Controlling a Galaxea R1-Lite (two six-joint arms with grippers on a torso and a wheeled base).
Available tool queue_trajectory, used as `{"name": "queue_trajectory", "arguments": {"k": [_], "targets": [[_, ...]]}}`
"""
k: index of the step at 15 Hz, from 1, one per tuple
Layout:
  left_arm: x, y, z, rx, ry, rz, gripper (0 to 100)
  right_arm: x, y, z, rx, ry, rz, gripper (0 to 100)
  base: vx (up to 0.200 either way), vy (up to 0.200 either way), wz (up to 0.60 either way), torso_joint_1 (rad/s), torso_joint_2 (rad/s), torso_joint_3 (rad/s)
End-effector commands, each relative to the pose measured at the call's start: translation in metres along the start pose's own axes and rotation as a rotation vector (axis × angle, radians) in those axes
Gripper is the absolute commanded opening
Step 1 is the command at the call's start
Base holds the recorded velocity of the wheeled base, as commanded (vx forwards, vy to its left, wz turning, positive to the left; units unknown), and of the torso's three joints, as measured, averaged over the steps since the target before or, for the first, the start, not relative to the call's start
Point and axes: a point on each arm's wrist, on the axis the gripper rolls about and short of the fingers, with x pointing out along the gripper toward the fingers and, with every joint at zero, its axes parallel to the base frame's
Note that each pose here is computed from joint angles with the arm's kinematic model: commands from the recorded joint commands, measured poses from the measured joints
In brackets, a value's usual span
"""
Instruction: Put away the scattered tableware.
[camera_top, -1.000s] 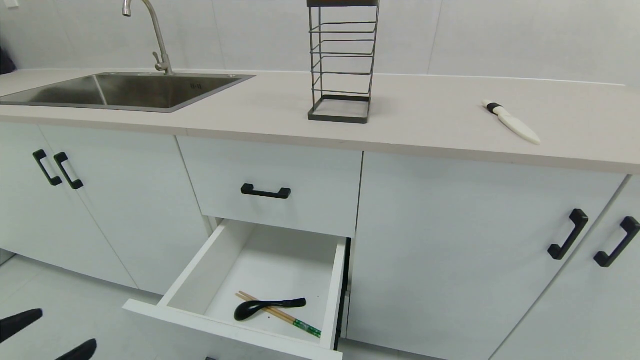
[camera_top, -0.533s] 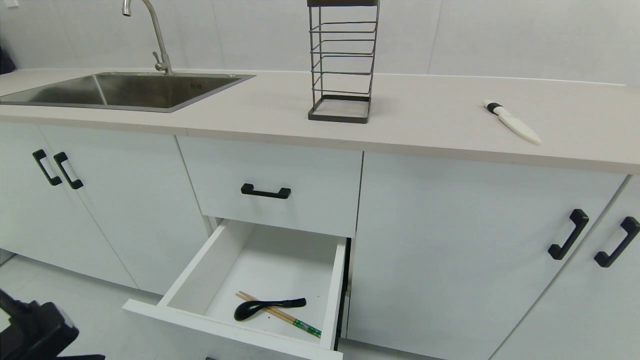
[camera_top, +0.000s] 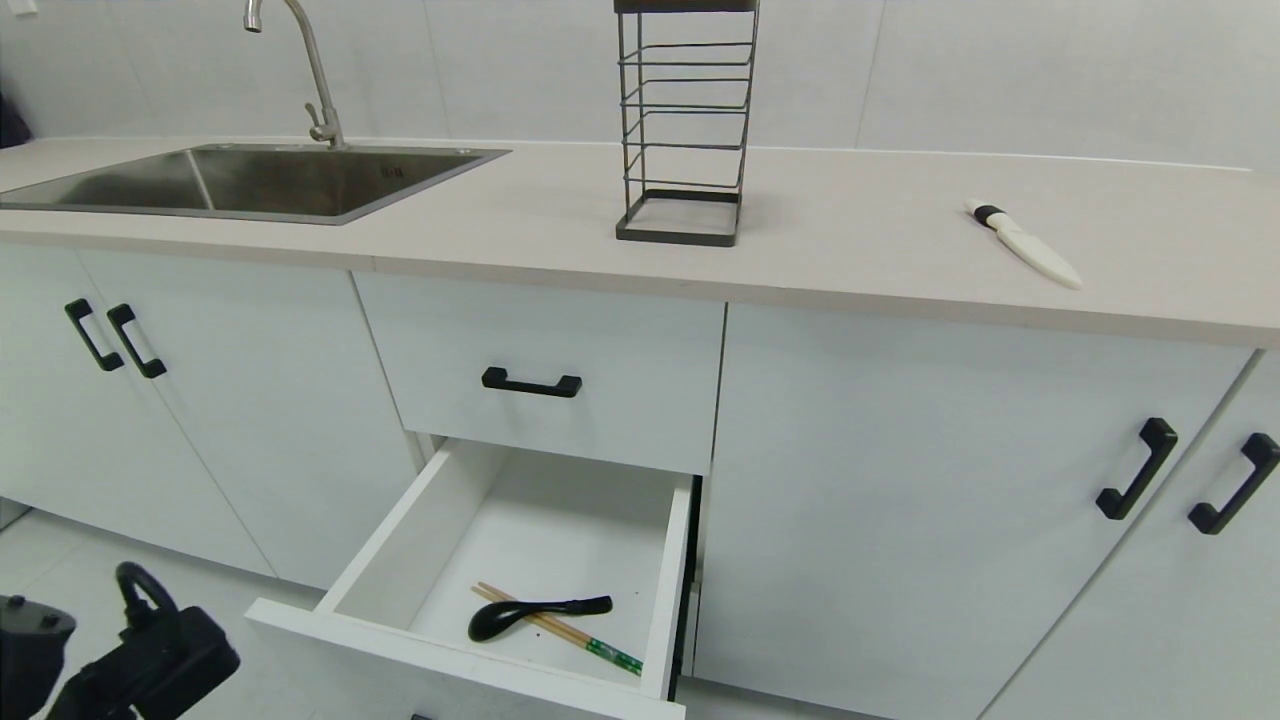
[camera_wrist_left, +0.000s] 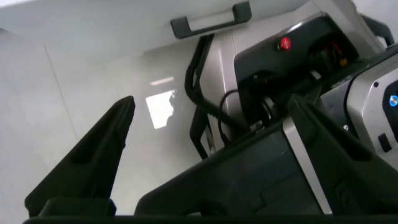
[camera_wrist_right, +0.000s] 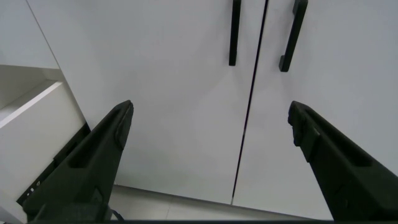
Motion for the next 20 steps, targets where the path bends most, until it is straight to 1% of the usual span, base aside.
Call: {"name": "queue_trajectory", "arguments": {"k": [1,2,3,5,7,8,9,10,12,15,16,17,18,20], "targets": [[0.015,0.004,0.007,-0.008,0.074,-0.013,100,0.000,0.000,0.000,0.000,0.002,0.001,100,0.000,0.000,0.00,0.000,0.00,0.000],[0.017,0.003,0.008,-0.003,0.080,-0.019,100,0.000,0.000,0.000,0.000,0.002,0.001,100,0.000,0.000,0.00,0.000,0.00,0.000],[0.021,0.002,0.010,0.010,0.101,-0.028,100,0.000,0.000,0.000,0.000,0.002,0.001,100,0.000,0.000,0.00,0.000,0.00,0.000],[0.026,0.004,0.013,0.005,0.114,-0.017,100,0.000,0.000,0.000,0.000,0.002,0.001,100,0.000,0.000,0.00,0.000,0.00,0.000],[0.035,0.007,0.022,0.010,0.084,-0.001,100,0.000,0.000,0.000,0.000,0.002,0.001,100,0.000,0.000,0.00,0.000,0.00,0.000],[0.040,0.008,0.026,0.019,0.071,-0.001,100,0.000,0.000,0.000,0.000,0.002,0.001,100,0.000,0.000,0.00,0.000,0.00,0.000],[0.043,0.008,0.028,0.020,0.071,-0.002,100,0.000,0.000,0.000,0.000,0.002,0.001,100,0.000,0.000,0.00,0.000,0.00,0.000],[0.048,0.009,0.029,0.020,0.091,-0.005,100,0.000,0.000,0.000,0.000,0.002,0.001,100,0.000,0.000,0.00,0.000,0.00,0.000],[0.054,0.008,0.032,0.031,0.095,-0.012,100,0.000,0.000,0.000,0.000,0.002,0.001,100,0.000,0.000,0.00,0.000,0.00,0.000],[0.064,0.010,0.038,0.039,0.087,-0.015,100,0.000,0.000,0.000,0.000,0.002,0.001,100,0.000,0.000,0.00,0.000,0.00,0.000],[0.070,0.011,0.042,0.040,0.066,-0.010,100,0.000,0.000,0.000,0.000,0.002,0.001,100,0.000,0.000,0.00,0.000,0.00,0.000],[0.070,0.011,0.042,0.040,0.066,-0.010,100,0.000,0.000,0.000,0.000,0.002,0.001,100,0.000,0.000,0.00,0.000,0.00,0.000],[0.077,0.014,0.045,0.039,0.067,0.019,100,0.000,0.000,0.000,0.000,0.002,0.001,100,0.000,0.000,0.00,0.000,0.00,0.000],[0.084,0.016,0.047,0.036,0.070,0.029,100,0.000,0.000,0.000,0.000,0.002,0.001,100,0.000,0.000,0.00,0.000,0.00,0.000]]}}
